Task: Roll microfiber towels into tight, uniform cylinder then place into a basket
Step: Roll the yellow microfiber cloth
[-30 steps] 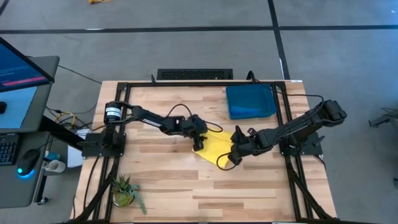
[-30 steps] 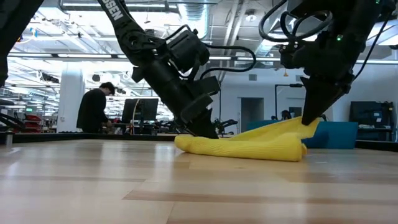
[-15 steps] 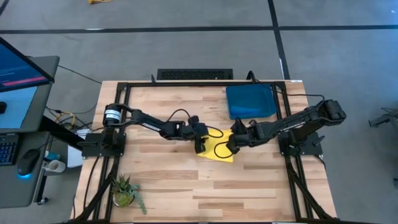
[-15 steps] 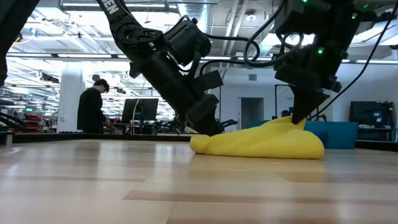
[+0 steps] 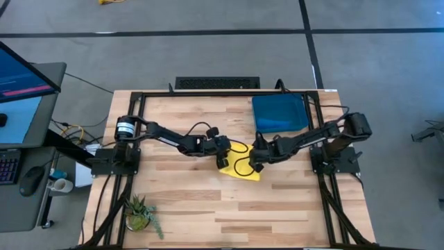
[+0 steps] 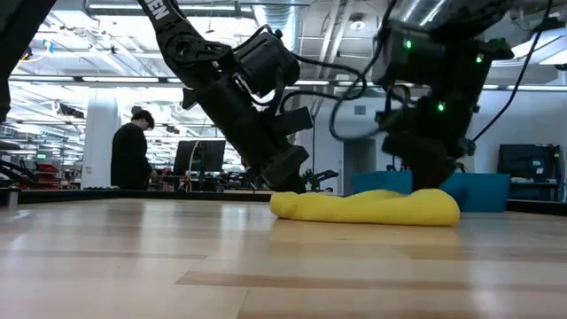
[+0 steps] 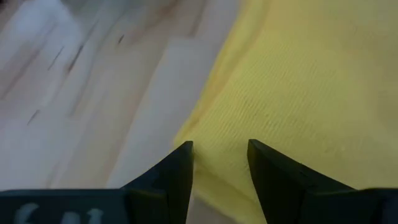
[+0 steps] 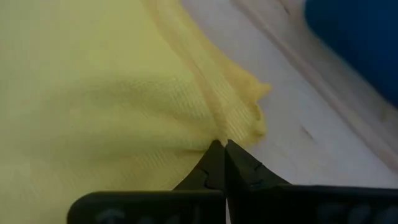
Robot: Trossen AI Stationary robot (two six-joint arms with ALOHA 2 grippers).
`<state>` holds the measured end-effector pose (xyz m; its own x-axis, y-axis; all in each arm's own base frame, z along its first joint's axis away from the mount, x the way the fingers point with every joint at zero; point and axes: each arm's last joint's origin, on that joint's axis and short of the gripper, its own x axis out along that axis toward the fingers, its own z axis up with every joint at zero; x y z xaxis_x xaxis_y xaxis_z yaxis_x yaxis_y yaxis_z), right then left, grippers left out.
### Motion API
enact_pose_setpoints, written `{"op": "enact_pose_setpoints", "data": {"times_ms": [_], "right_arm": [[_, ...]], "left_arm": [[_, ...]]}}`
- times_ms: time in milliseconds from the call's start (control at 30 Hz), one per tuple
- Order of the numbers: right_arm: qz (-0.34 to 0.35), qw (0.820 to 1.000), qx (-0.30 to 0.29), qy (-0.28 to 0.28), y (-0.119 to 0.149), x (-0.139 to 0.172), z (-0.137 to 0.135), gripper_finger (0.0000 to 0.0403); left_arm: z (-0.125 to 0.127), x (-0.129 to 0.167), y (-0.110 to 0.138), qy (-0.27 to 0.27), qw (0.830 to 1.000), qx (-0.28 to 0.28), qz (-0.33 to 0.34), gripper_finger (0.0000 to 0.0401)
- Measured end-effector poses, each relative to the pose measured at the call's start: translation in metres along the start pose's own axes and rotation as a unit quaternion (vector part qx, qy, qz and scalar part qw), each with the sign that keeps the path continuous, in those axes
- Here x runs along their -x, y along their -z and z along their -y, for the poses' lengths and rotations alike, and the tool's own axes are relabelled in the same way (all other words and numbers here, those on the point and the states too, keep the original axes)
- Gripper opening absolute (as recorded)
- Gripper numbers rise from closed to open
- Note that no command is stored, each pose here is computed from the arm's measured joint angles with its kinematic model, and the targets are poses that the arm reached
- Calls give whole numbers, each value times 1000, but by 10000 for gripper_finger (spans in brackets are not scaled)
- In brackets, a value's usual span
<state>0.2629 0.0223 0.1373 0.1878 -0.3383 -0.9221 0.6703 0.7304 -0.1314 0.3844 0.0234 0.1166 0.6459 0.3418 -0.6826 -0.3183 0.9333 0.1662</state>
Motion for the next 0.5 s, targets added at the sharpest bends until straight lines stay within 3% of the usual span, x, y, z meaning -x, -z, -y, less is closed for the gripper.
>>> {"op": "enact_pose_setpoints", "data": {"times_ms": [333, 500], "right_arm": [[-26, 999, -35, 28, 5, -15, -3, 12], [-26, 999, -41, 18, 4, -11, -2, 12]], "left_arm": [[1, 3, 3, -101, 995, 5, 0, 146], [15, 9, -1, -110, 993, -25, 25, 146]]}}
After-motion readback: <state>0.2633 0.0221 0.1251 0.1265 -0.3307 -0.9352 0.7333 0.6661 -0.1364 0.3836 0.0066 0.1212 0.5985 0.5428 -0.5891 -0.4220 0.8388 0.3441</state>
